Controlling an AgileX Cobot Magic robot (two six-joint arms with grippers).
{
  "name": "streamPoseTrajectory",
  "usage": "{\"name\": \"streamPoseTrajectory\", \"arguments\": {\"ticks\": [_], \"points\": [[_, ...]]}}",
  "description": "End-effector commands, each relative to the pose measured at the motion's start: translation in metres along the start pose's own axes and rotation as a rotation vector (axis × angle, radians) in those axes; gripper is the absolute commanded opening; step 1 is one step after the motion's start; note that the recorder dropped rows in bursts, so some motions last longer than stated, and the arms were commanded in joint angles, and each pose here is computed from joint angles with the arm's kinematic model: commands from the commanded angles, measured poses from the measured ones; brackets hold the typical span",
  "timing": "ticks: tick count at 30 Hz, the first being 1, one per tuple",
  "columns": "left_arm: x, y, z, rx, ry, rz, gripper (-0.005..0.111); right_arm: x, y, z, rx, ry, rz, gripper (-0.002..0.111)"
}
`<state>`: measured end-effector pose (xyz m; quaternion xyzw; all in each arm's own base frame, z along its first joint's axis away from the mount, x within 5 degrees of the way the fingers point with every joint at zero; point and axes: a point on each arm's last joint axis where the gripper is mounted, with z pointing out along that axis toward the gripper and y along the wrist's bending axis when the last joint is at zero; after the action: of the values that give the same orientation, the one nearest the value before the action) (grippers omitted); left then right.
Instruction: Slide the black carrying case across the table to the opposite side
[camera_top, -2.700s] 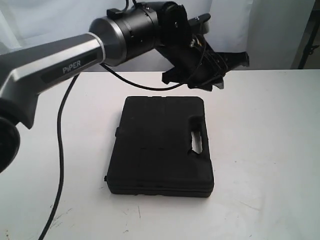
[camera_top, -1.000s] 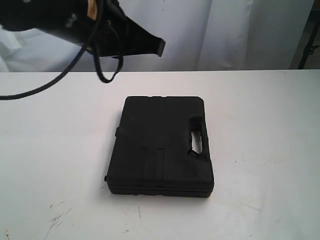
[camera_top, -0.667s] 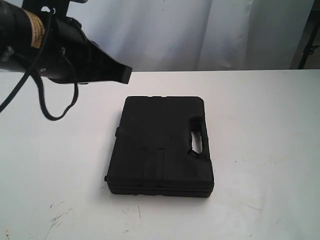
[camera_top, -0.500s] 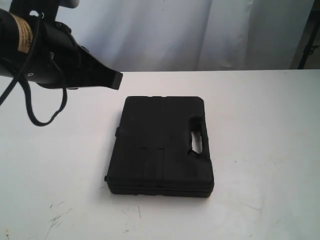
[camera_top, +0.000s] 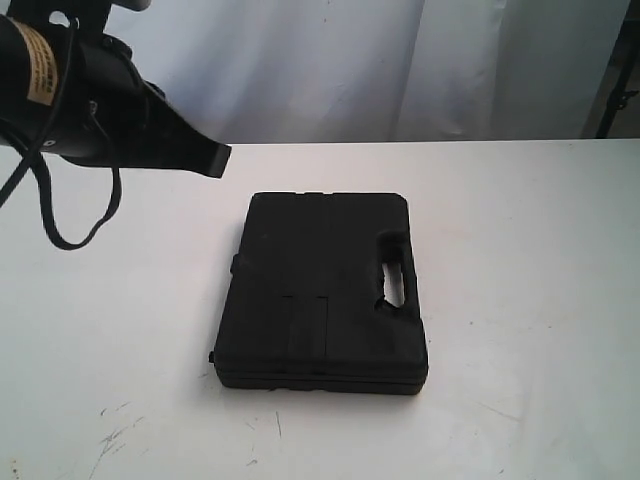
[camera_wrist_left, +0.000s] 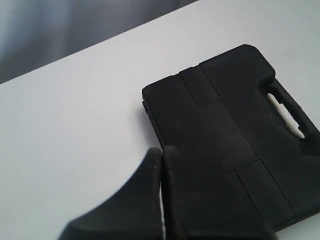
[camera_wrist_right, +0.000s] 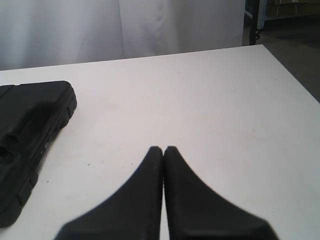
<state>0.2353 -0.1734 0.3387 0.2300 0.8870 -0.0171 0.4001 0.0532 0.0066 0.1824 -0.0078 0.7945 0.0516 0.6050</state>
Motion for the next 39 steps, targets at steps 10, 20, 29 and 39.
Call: {"name": "streamPoseTrajectory", "arguments": {"ticks": [10, 20, 29, 39], "points": [[0.102, 0.059, -0.039, 0.026, -0.32, -0.314, 0.0, 0.0, 0.0, 0.0, -0.001, -0.01, -0.002, 0.0], [0.22, 0.077, -0.075, -0.246, -0.551, -0.572, 0.0, 0.0, 0.0, 0.0, -0.001, -0.01, -0.002, 0.0], [0.25, 0.071, -0.075, -0.303, -0.619, -0.627, 0.0, 0.0, 0.0, 0.0, -0.001, -0.01, -0.002, 0.0], [0.259, 0.064, -0.077, -0.284, -0.574, -0.634, 0.0, 0.0, 0.0, 0.0, -0.001, -0.01, -0.002, 0.0]]}}
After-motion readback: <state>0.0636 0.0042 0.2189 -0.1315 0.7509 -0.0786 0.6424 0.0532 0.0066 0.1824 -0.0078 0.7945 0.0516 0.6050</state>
